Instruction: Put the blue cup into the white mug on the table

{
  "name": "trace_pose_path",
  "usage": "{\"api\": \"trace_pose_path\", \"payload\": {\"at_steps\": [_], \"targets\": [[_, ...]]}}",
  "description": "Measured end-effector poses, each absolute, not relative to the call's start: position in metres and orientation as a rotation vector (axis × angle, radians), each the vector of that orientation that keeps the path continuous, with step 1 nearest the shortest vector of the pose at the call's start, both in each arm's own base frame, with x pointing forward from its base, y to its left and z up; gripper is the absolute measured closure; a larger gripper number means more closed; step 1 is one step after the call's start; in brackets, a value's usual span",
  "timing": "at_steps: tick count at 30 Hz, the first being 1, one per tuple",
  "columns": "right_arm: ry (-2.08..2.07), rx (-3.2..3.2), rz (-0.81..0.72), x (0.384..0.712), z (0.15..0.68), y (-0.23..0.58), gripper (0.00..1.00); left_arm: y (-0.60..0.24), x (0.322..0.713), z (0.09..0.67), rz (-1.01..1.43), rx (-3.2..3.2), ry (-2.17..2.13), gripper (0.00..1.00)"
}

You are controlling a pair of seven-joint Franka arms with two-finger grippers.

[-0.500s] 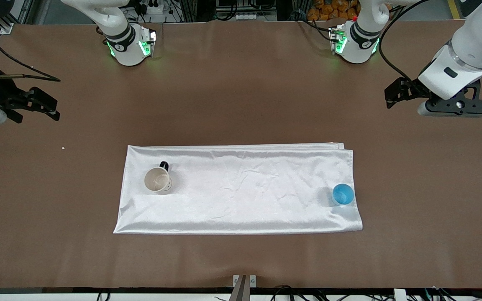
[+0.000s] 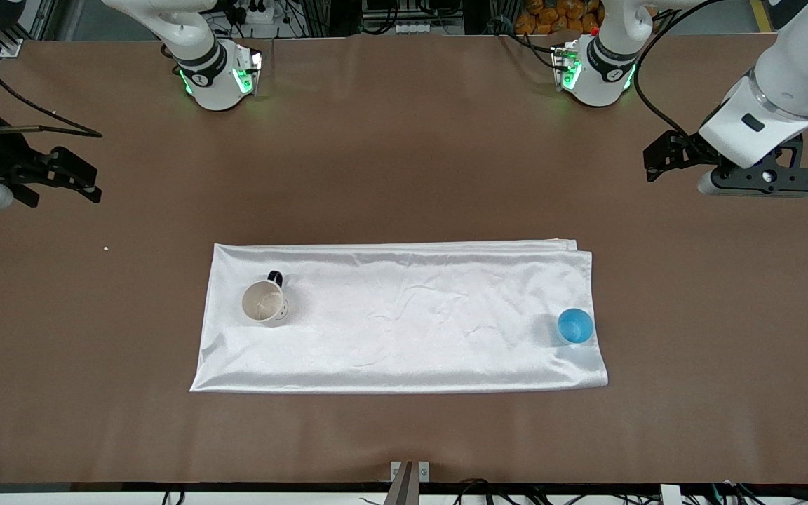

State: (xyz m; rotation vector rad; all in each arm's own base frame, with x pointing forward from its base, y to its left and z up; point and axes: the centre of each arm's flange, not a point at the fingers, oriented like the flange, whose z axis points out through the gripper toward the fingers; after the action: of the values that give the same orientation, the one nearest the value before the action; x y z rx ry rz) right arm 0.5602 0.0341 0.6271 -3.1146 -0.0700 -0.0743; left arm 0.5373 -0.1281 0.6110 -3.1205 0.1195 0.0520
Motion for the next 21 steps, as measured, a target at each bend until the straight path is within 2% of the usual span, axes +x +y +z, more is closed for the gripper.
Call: {"api": "trace_pose_path", "payload": {"at_steps": [11,21], "targets": [[-0.071,-3.114,-0.038,0.566,0.615,0.034,0.00,-0.130,0.542,0.605,0.029,-3.124,0.121,0.00],[-0.074,-3.113,0.000,0.573,0.601,0.035,0.00,-0.143,0.566,0.563,0.032,-3.124,0.147,0.00]]}}
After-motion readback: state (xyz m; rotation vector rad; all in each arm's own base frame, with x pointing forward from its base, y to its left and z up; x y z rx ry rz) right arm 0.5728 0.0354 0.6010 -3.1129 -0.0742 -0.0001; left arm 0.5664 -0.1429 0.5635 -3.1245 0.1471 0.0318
